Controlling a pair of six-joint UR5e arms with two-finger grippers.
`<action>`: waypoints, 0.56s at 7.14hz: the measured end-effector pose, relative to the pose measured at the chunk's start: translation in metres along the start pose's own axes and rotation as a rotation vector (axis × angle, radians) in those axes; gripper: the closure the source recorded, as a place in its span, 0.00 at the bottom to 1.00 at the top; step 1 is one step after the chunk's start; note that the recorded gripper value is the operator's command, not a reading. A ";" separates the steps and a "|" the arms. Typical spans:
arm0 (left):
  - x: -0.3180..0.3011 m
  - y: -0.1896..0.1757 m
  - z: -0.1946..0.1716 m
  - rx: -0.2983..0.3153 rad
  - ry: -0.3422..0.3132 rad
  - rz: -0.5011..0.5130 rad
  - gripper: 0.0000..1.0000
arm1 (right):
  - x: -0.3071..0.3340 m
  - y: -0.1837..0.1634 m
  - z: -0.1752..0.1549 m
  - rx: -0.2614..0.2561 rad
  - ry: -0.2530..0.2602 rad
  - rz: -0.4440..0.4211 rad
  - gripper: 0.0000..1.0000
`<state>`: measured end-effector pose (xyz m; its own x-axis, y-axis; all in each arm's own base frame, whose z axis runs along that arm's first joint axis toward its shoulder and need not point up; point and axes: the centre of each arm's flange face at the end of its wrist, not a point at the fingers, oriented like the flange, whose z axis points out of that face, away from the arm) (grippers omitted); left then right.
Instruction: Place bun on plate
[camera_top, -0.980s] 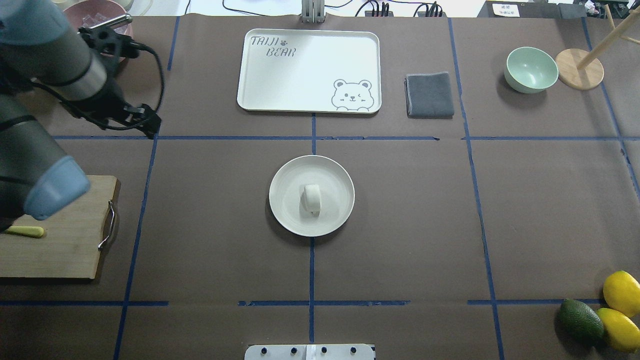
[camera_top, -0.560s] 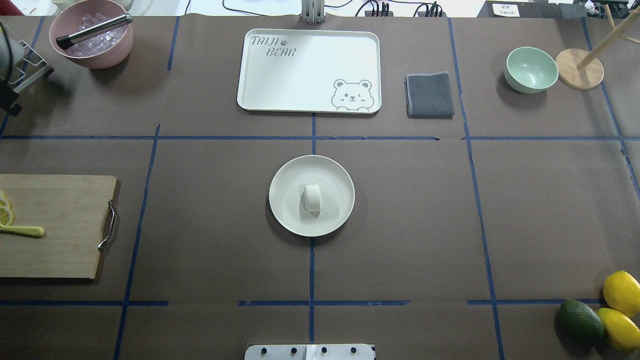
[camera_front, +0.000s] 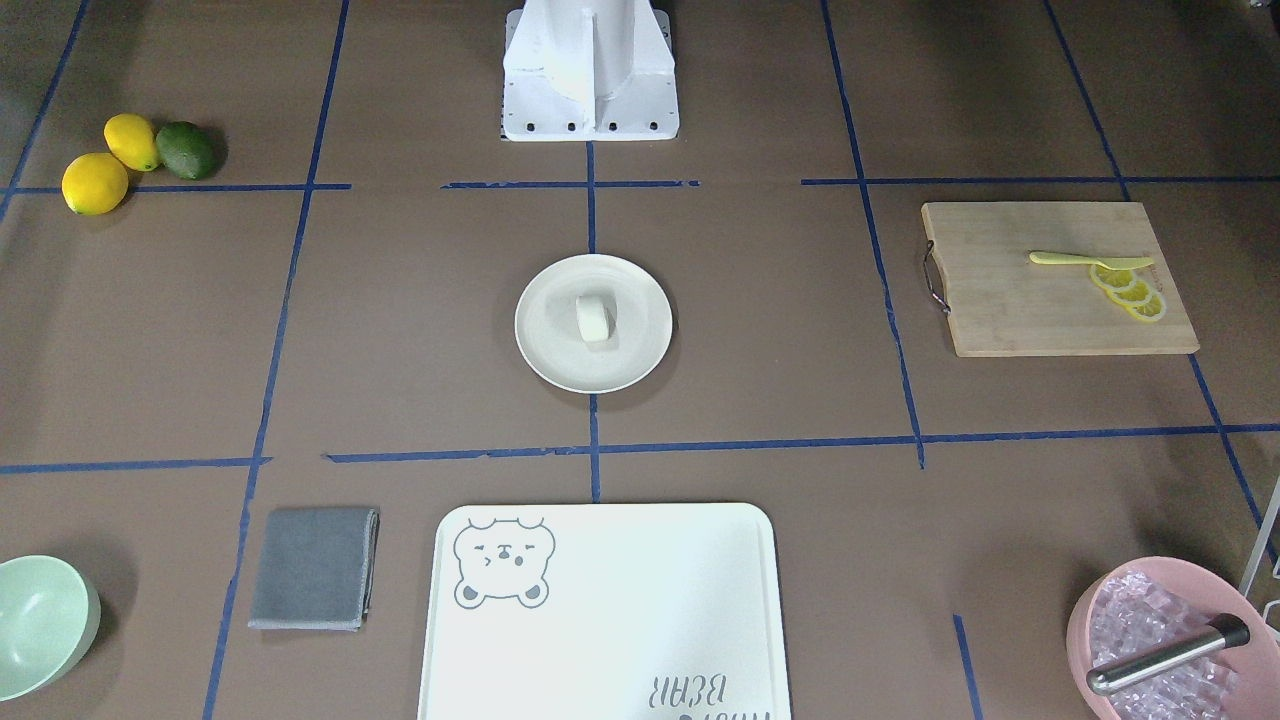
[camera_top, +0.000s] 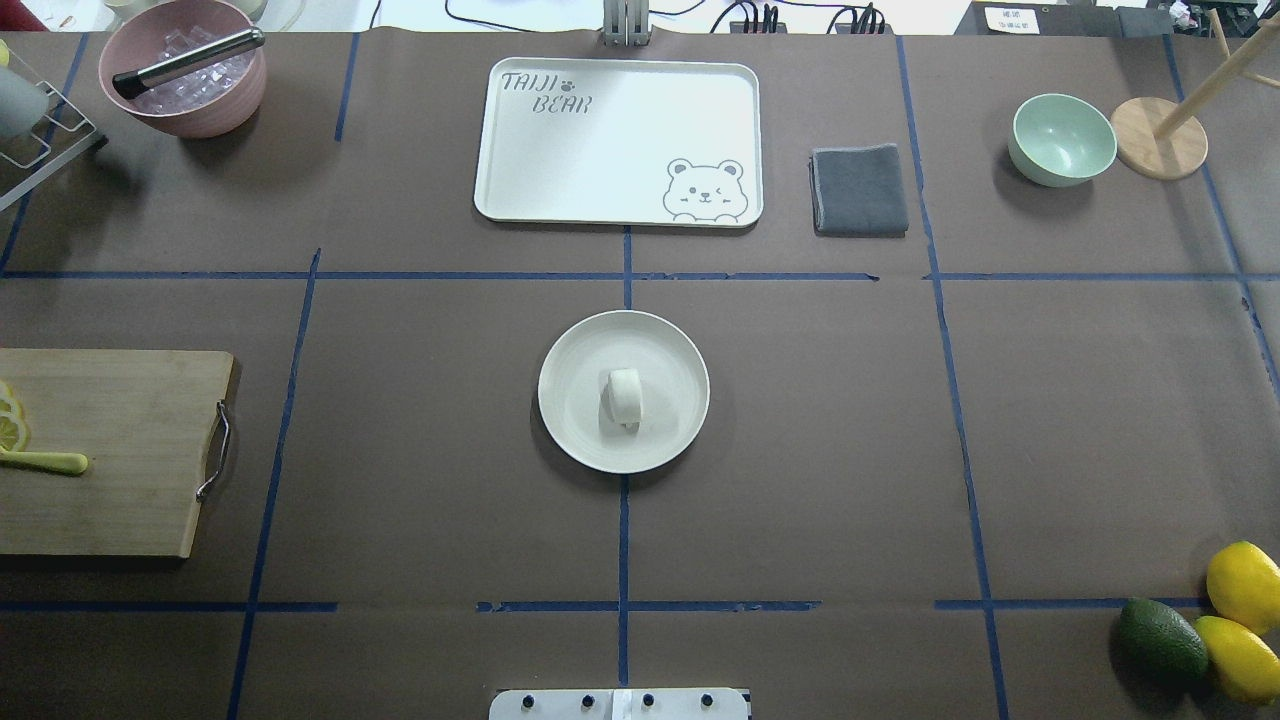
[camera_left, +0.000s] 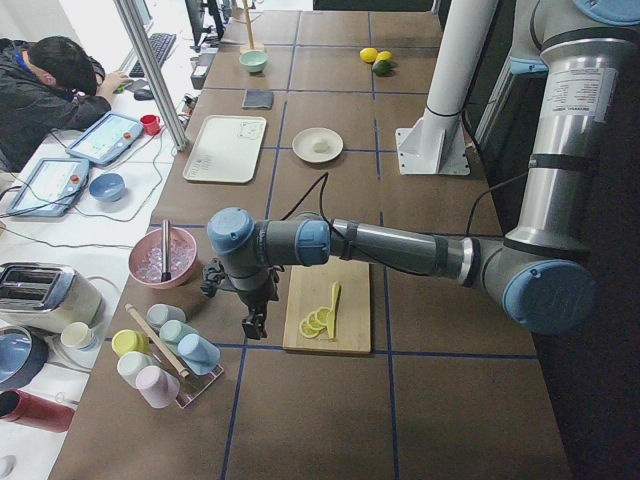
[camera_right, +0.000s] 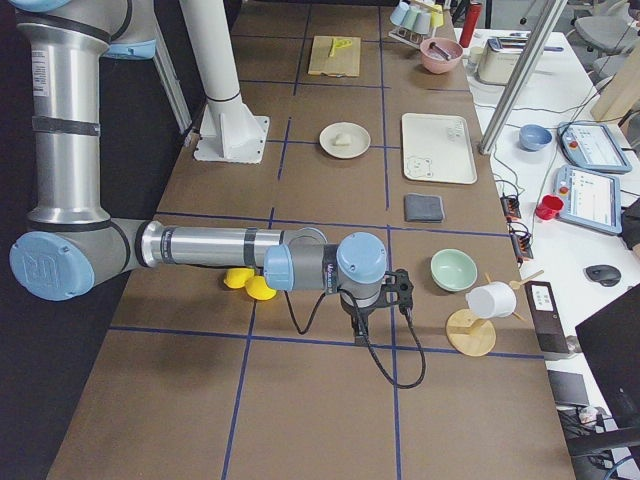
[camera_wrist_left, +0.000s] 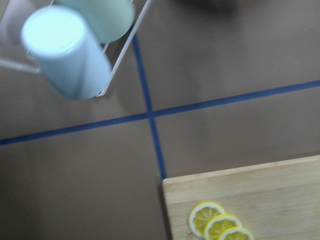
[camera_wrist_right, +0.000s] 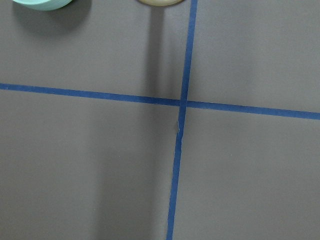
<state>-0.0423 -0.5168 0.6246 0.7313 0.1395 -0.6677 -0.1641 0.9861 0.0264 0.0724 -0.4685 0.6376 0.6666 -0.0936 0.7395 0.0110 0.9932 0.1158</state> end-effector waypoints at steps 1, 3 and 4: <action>-0.010 0.011 0.009 -0.015 0.004 -0.019 0.00 | 0.000 0.000 0.000 0.000 0.000 0.001 0.00; -0.022 0.023 0.012 -0.021 0.008 -0.047 0.00 | 0.000 0.000 0.000 0.000 0.000 0.003 0.00; -0.028 0.028 0.012 -0.016 0.024 -0.064 0.00 | 0.000 0.000 0.000 -0.001 0.000 0.006 0.00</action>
<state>-0.0597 -0.4918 0.6533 0.7246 0.0740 -0.6852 -0.1286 0.9913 -0.0289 0.0724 -0.4684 0.6377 0.6668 -0.0881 0.7400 0.0078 0.9938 0.1112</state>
